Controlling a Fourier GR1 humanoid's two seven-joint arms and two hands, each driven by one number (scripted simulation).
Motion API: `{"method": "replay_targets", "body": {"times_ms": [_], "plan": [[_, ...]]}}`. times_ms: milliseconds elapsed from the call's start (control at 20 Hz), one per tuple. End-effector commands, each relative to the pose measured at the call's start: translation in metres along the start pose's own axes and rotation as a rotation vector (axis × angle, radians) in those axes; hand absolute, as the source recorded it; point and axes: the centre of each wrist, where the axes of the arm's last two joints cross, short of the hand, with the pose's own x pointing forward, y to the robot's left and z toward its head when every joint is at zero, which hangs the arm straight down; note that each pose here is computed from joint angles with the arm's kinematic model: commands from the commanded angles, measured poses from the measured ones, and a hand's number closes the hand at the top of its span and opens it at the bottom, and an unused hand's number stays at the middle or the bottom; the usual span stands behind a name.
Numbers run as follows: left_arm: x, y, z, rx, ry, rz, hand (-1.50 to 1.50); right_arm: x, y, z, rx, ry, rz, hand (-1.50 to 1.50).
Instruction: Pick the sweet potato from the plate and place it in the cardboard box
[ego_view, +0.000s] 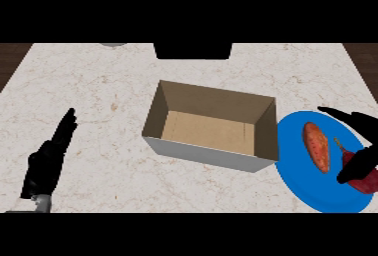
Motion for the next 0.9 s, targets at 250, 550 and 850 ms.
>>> {"method": "replay_targets", "body": {"times_ms": [250,550,850], "plan": [[0.001,-0.01,0.006,-0.015,0.027,0.01,0.0,0.009,0.002,-0.014,-0.003,0.012,-0.024,-1.5],[-0.012,-0.008,0.001,0.006,0.0,0.007,0.0,-0.002,0.01,-0.019,-0.028,0.007,-0.031,-1.5],[-0.006,-0.007,-0.015,-0.001,0.002,-0.001,0.0,0.013,0.039,-0.014,-0.015,0.005,-0.025,-1.5]]}}
